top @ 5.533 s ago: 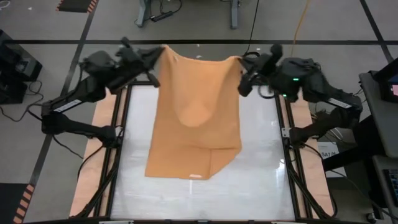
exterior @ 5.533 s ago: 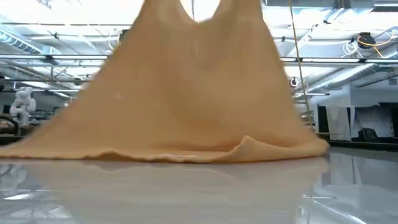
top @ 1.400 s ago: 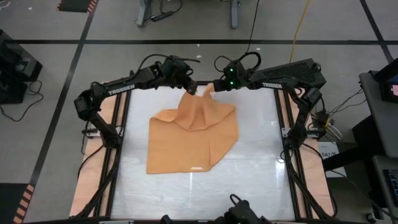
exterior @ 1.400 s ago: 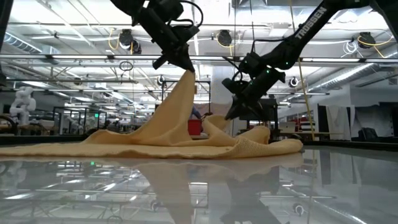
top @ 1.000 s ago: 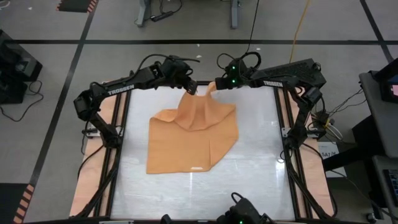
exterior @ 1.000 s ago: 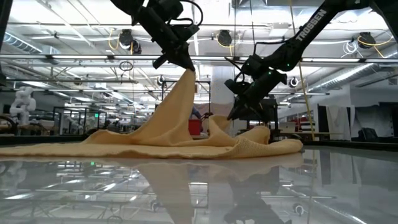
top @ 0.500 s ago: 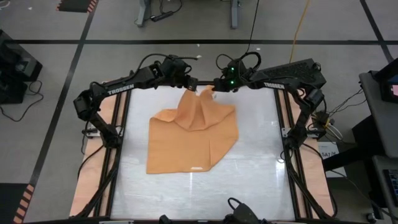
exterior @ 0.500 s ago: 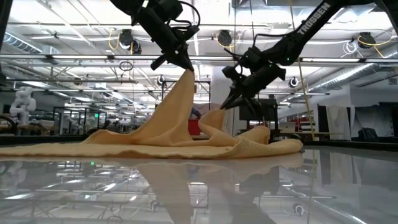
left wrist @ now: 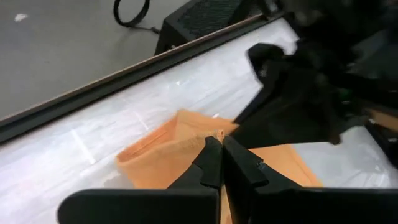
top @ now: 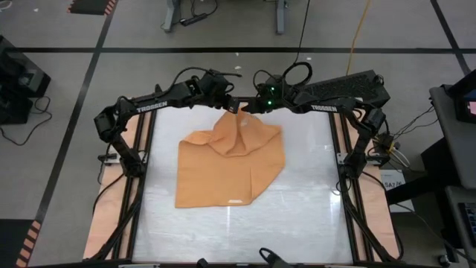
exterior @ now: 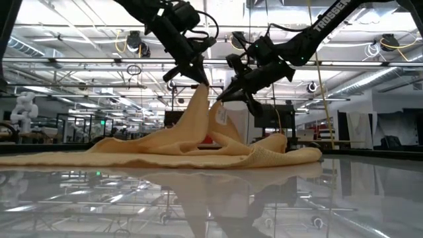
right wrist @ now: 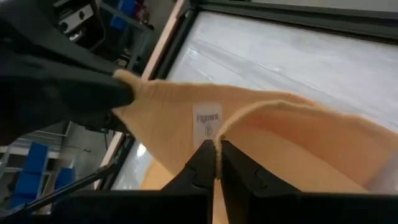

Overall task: Roll towel into tight, uniform cylinder
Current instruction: Roll the yellow towel

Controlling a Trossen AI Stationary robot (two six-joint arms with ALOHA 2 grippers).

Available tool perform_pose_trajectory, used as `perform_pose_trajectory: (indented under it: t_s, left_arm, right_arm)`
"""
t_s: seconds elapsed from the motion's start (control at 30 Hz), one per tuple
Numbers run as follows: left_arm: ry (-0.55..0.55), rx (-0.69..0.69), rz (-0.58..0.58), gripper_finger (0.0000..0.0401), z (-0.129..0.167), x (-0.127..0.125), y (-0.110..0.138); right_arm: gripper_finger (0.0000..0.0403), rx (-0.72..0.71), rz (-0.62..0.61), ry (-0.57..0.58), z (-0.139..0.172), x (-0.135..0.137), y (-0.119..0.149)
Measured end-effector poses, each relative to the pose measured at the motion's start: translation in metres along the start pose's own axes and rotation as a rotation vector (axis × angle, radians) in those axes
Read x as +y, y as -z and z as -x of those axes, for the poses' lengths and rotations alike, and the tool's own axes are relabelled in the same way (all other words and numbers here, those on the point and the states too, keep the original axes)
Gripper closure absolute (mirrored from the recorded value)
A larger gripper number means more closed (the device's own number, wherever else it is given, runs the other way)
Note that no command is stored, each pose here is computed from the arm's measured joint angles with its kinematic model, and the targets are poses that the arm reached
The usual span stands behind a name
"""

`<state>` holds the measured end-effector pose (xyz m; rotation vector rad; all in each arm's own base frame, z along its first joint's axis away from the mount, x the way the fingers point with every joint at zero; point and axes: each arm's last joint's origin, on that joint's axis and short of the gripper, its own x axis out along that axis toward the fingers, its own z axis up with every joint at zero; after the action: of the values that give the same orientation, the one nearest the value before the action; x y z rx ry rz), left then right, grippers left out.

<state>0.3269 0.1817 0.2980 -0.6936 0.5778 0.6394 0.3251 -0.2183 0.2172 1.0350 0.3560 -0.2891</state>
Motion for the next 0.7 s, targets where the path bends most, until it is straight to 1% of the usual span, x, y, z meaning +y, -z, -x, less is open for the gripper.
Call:
perform_pose_trajectory:
  t_s: [0.07,0.13,0.17,0.3,0.43,0.53,0.63,0.7]
  left_arm:
    - [0.013,0.018,-0.052,0.0393,0.001,-0.004,0.003]
    - [0.05,0.055,-0.115,0.0393,0.001,-0.009,0.008]
    - [0.061,0.069,-0.124,0.0393,0.004,-0.011,0.01]
    - [0.098,0.058,-0.147,0.0393,0.012,-0.023,0.013]
    - [0.082,0.023,-0.149,0.0393,0.013,-0.031,0.016]
    - [0.064,-0.013,-0.107,0.0393,0.021,-0.035,0.015]
    - [0.017,-0.065,-0.083,0.0393,0.033,-0.036,0.013]
    - [-0.038,-0.099,-0.083,0.0393,0.043,-0.036,0.013]
  right_arm:
    - [0.0395,0.0,-0.012,-0.015,-0.001,0.002,0.001]
    - [0.0395,0.007,-0.049,-0.019,-0.002,0.004,0.003]
    - [0.0395,0.01,-0.066,-0.025,-0.003,0.005,0.003]
    - [0.0395,0.014,-0.074,-0.146,-0.004,0.016,0.001]
    - [0.0394,0.017,-0.109,-0.223,-0.005,0.024,0.0]
    - [0.0394,0.022,-0.117,-0.248,-0.004,0.026,-0.001]
    - [0.0394,0.039,-0.127,-0.264,-0.003,0.026,-0.002]
    - [0.0394,0.035,-0.137,-0.273,-0.003,0.027,-0.003]
